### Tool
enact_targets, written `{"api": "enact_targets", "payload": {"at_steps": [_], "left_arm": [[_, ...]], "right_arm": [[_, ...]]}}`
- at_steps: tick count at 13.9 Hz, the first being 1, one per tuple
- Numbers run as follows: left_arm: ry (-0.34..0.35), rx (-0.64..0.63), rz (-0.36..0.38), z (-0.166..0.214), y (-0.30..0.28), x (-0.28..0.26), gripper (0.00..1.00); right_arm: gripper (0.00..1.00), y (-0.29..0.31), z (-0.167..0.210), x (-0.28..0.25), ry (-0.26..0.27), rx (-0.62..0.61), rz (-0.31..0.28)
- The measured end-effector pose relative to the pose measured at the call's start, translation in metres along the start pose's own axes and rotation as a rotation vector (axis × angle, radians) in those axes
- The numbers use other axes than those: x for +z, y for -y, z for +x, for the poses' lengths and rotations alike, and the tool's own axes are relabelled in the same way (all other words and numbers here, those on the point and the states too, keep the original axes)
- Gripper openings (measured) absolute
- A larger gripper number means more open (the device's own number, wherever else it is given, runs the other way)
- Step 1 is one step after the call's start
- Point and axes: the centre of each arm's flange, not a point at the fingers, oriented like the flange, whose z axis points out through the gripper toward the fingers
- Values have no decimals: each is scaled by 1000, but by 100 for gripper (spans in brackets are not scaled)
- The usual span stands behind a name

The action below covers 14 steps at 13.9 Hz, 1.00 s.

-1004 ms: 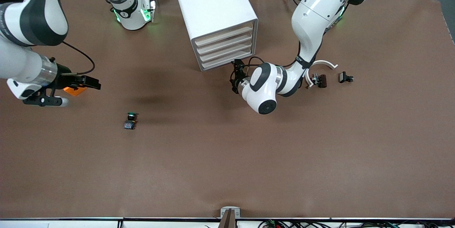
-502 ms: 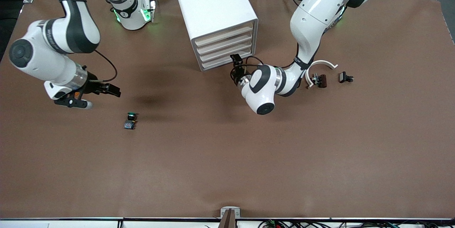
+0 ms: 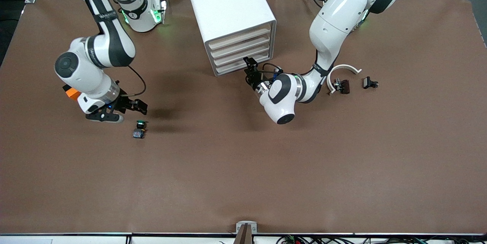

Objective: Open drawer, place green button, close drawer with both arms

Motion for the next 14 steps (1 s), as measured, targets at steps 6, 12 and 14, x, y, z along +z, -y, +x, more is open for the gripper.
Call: {"api": "enact_targets", "payload": {"at_steps": [6, 12, 14], "left_arm": [[-57, 11, 39, -8, 10, 31, 59], [-33, -73, 83, -7, 6, 37, 11], [-20, -85, 80, -4, 3, 28, 11]], "right_arm": [[100, -27, 21, 60, -46, -2, -19], [100, -77, 36, 76, -26, 59, -32], [100, -69, 37, 79, 10, 86, -29]]}}
